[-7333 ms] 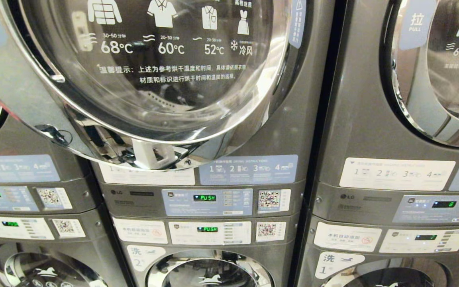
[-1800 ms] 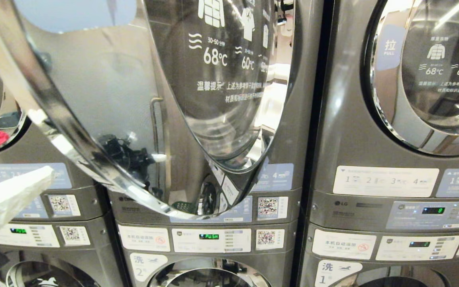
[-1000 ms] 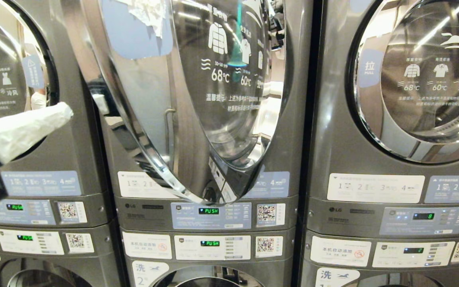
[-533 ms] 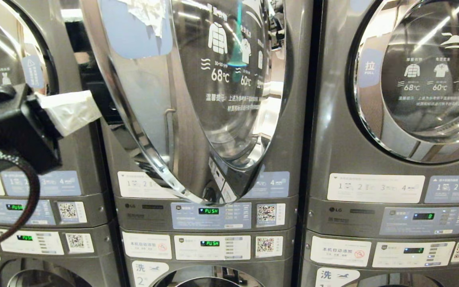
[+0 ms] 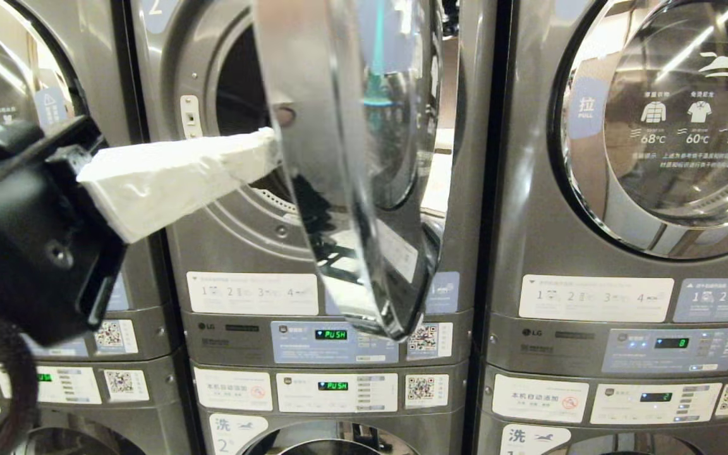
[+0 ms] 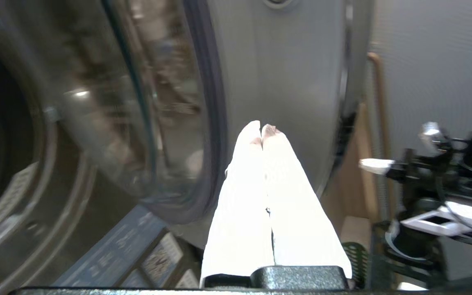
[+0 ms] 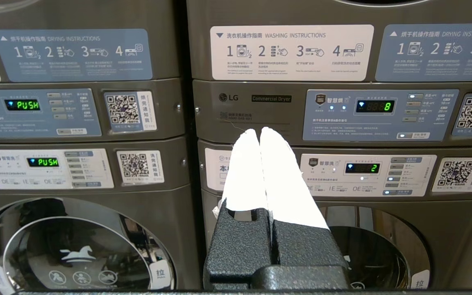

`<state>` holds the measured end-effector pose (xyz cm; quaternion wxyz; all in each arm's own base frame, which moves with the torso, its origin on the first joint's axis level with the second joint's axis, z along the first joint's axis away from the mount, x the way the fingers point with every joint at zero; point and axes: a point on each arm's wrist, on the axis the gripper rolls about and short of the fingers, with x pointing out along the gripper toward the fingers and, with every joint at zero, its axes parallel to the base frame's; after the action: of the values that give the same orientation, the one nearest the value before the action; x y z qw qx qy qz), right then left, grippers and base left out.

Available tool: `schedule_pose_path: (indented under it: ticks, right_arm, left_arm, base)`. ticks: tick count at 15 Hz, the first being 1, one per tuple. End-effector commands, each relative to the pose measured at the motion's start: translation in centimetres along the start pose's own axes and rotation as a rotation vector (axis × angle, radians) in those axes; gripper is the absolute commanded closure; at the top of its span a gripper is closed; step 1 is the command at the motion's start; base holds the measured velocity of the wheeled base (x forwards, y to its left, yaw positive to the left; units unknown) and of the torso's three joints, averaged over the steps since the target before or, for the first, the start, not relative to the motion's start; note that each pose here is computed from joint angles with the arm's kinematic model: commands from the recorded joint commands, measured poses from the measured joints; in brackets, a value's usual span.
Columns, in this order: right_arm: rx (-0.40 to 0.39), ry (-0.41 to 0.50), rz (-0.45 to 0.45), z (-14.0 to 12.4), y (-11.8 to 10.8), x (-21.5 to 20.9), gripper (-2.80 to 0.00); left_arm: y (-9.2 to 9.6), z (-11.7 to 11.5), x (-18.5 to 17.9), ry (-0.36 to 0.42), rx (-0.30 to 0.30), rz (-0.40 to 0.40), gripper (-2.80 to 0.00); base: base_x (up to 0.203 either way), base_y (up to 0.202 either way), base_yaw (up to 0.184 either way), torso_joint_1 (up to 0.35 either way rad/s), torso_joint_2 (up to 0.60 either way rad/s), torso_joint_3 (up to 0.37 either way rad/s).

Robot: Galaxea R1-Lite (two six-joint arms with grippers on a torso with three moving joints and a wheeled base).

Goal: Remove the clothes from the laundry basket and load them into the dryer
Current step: Open the dryer

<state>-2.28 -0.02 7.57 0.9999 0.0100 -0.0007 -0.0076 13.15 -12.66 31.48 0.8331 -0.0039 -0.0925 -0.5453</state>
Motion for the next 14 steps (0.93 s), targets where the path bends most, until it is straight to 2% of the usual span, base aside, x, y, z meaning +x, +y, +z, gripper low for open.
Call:
schedule_pose_path:
  ticks: [1, 3, 4, 10, 14]
  right_arm:
    - [0.0, -0.002, 0.0, 0.0, 0.0, 0.0, 0.0]
    - [0.0, -0.002, 0.0, 0.0, 0.0, 0.0, 0.0]
    - [0.0, -0.003, 0.0, 0.0, 0.0, 0.0, 0.0]
    - [0.0, -0.002, 0.0, 0.0, 0.0, 0.0, 0.0]
    - [0.0, -0.003, 0.0, 0.0, 0.0, 0.0, 0.0]
  left_arm:
    - [-1.5, 0.0, 0.9, -0.007, -0.015, -0.096, 0.0]
    - [-3.4, -0.6, 2.2, 0.007, -0.025, -0.205, 0.0]
    - [-3.7, -1.3, 3.3, 0.03, -0.018, -0.232, 0.0]
    - [-2.8, -1.9, 9.0, 0.042, -0.003, -0.244, 0.0]
    - [-1.9, -2.0, 13.9, 0.007, 0.01, -0.243, 0.0]
  base:
    - [0.0, 0.0, 0.0, 0.0, 0.0, 0.0]
    - [0.0, 0.0, 0.0, 0.0, 0.0, 0.0]
    - [0.0, 0.0, 0.0, 0.0, 0.0, 0.0]
    - [0.0, 0.0, 0.0, 0.0, 0.0, 0.0]
    - [0.0, 0.0, 0.0, 0.0, 0.0, 0.0]
